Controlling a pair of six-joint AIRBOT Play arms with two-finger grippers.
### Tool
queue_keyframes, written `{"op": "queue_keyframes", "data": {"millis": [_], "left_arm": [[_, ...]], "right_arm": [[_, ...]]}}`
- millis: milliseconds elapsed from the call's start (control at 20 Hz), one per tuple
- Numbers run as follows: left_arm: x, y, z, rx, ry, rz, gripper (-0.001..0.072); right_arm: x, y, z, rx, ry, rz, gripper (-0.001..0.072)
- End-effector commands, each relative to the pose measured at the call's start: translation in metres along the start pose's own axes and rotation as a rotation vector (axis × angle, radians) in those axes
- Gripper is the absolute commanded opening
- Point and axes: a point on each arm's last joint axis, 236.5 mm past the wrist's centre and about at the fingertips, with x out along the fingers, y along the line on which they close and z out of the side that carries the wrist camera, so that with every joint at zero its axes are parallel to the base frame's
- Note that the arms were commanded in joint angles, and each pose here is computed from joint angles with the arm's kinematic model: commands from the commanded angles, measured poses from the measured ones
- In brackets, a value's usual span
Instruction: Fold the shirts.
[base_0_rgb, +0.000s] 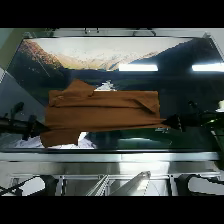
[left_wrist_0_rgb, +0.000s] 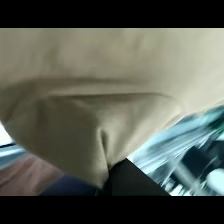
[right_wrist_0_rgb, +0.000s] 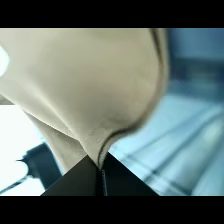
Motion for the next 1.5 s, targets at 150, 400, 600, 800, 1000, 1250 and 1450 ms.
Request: {"op": "queue_keyframes", "data": {"millis": [150, 400, 600, 800, 1000, 1250, 1450], "left_arm": [[-0.045, -0.085, 0.057, 0.187, -0.206, -0.196, 0.0027], [-0.035, -0.121, 0.138, 0.320, -0.227, -0.141, 0.0030], [0.010, -0.125, 0.189, 0.340, -0.151, -0.138, 0.0032], [0.062, -0.085, 0.203, 0.283, 0.013, -0.084, 0.0014], [0.076, -0.037, 0.204, 0.244, 0.145, 0.078, 0.0015], [0.063, -0.047, 0.203, 0.254, 0.207, 0.071, 0.0295], [0.038, -0.068, 0.204, 0.311, 0.182, 0.079, 0.0294]], "right_arm": [[-0.011, 0.068, 0.063, -0.157, -0.228, 0.121, 0.0019], [0.001, 0.081, 0.138, -0.267, -0.370, -0.007, 0.0020], [0.033, 0.049, 0.164, -0.211, -0.339, -0.039, 0.0020], [0.058, 0.015, 0.172, -0.192, -0.315, -0.085, 0.0020], [0.062, 0.008, 0.171, -0.216, -0.303, -0.093, 0.0020], [0.060, 0.008, 0.169, -0.233, -0.293, -0.105, 0.0021], [0.049, 0.015, 0.169, -0.273, -0.296, -0.094, 0.0352]]}}
